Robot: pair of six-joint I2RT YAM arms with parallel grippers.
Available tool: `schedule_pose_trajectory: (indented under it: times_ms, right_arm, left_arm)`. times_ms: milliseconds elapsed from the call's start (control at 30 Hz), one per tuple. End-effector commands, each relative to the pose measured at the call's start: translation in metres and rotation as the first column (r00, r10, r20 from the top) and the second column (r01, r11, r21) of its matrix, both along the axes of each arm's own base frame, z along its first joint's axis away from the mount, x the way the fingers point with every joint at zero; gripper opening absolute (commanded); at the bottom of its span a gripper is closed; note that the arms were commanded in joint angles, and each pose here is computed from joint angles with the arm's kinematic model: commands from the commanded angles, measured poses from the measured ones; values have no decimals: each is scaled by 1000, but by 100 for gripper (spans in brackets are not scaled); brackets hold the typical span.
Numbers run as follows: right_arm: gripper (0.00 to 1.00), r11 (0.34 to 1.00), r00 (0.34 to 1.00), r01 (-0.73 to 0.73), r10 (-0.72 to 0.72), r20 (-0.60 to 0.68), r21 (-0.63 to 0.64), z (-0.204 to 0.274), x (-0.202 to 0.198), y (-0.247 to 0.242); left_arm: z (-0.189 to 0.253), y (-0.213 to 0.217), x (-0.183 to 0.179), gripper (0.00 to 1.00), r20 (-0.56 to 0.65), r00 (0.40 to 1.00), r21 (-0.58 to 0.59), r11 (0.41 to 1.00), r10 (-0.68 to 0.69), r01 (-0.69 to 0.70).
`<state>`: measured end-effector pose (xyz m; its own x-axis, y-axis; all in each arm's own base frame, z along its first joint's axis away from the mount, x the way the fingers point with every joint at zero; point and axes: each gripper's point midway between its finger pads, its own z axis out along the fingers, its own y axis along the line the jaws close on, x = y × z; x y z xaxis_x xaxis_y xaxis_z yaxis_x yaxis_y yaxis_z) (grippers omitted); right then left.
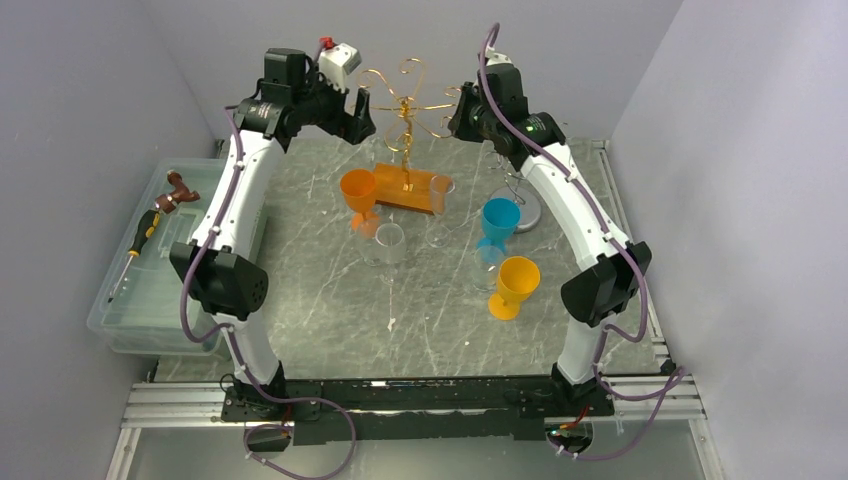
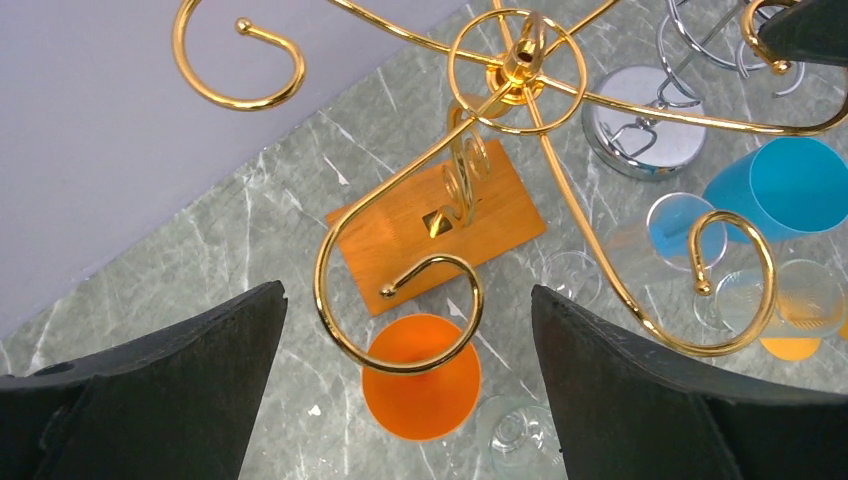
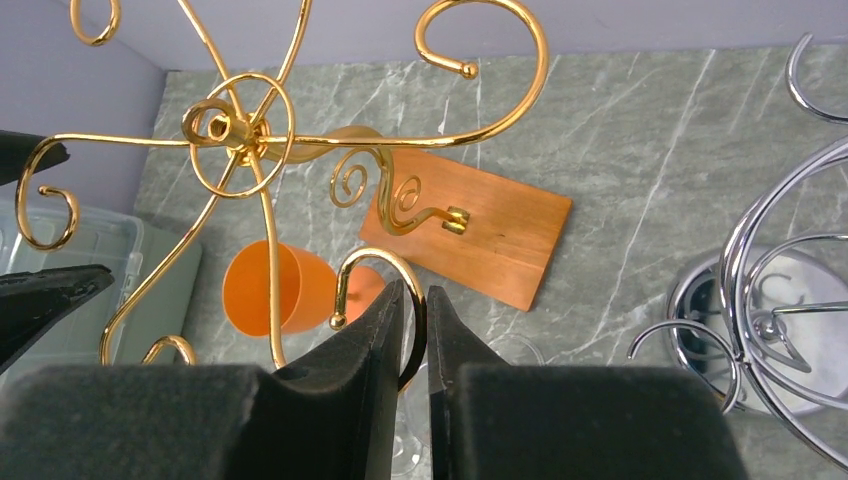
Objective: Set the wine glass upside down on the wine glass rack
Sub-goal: Move the wine rack to the center of the board.
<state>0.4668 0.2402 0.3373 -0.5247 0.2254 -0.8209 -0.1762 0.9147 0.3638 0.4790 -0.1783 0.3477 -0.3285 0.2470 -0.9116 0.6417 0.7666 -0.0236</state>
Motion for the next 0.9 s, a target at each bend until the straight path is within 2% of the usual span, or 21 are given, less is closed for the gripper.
schedule_pose_trajectory:
  times_ms: [0,233,567,733,867]
  right_arm:
    - [7,997,997,-82,82,3,11,4,-11,15]
    - [7,994,994,-109,109,-3,32,13,-13,21]
    - [8,984,987,-152,156,-47,91,10,-29,29]
    - [8,983,985,-161,166,-48,93,13,-33,29]
    - [9,979,984,-170,175,-34,109,25,-37,30]
  left_arm:
    - [21,-12,5,98,68,998,-41,999,-12,15]
    - [13,-31,15,71,64,997,-11,999,-47,48]
    - [21,-35,19,47,119,992,11,999,-37,36]
    - [37,-38,11,25,133,990,-6,999,-48,49]
    - [53,-42,-5,20,147,988,-20,998,-57,61]
